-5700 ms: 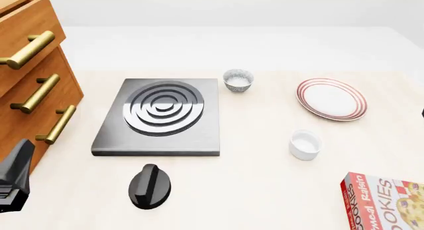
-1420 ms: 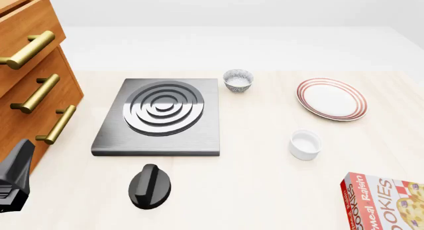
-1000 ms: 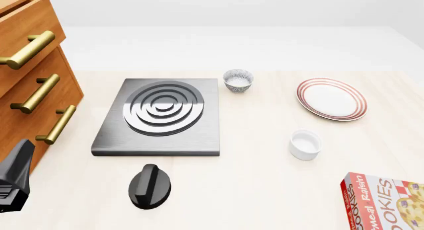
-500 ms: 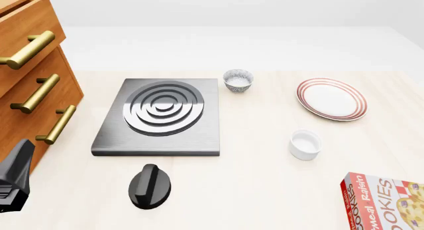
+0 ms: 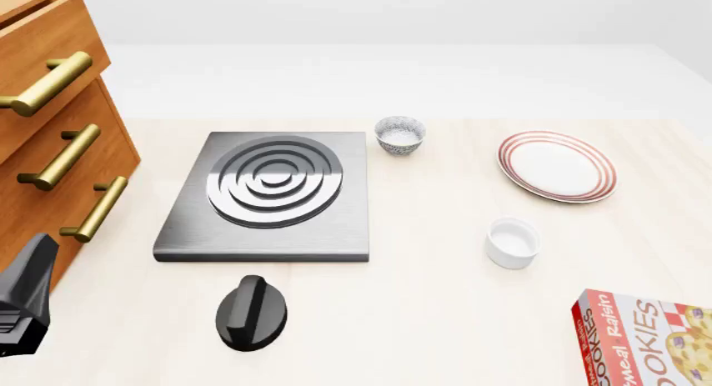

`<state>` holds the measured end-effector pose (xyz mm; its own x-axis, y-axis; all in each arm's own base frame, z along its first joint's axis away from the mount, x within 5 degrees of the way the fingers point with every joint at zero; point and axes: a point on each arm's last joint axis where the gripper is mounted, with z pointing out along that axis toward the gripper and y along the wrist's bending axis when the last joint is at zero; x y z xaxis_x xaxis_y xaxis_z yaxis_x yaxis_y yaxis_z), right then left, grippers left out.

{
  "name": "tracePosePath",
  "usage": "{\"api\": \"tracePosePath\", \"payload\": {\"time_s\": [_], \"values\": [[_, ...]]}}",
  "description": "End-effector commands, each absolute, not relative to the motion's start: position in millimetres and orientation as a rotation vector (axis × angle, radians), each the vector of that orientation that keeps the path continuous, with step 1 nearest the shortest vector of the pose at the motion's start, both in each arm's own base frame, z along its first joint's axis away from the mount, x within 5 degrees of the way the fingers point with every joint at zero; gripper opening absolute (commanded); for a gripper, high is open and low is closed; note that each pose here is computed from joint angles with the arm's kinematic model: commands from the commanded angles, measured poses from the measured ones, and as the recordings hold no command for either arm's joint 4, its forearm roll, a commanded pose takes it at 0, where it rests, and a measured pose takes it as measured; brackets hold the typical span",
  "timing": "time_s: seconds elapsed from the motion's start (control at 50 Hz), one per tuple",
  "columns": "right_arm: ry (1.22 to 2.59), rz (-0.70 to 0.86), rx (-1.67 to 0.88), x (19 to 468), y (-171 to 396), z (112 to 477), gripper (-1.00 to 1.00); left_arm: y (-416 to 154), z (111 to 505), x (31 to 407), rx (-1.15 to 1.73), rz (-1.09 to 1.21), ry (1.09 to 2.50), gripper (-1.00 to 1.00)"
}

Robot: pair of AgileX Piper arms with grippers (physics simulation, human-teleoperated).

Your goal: Pick the akita bowl next to the cookies box and place it on the plate.

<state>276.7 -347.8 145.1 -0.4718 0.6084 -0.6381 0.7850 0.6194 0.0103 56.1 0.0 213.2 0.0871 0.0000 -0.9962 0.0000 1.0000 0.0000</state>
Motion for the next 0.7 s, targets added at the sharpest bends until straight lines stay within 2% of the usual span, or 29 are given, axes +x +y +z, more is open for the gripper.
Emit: {"api": "tracePosePath", "payload": {"time_s": [0.02,0.44,0.7], "values": [[2.242,-0.373,1.071,275.7,-329.2,165.0,-1.00,0.0,213.2,56.1,0.000,0.000,1.484,1.00],[2.163,-0.342,1.083,274.9,-301.4,209.9,-1.00,0.0,213.2,56.1,0.000,0.000,1.484,1.00],[2.127,-0.258,1.083,285.6,-261.1,234.3,-1.00,0.0,213.2,56.1,0.000,0.000,1.484,1.00]]}}
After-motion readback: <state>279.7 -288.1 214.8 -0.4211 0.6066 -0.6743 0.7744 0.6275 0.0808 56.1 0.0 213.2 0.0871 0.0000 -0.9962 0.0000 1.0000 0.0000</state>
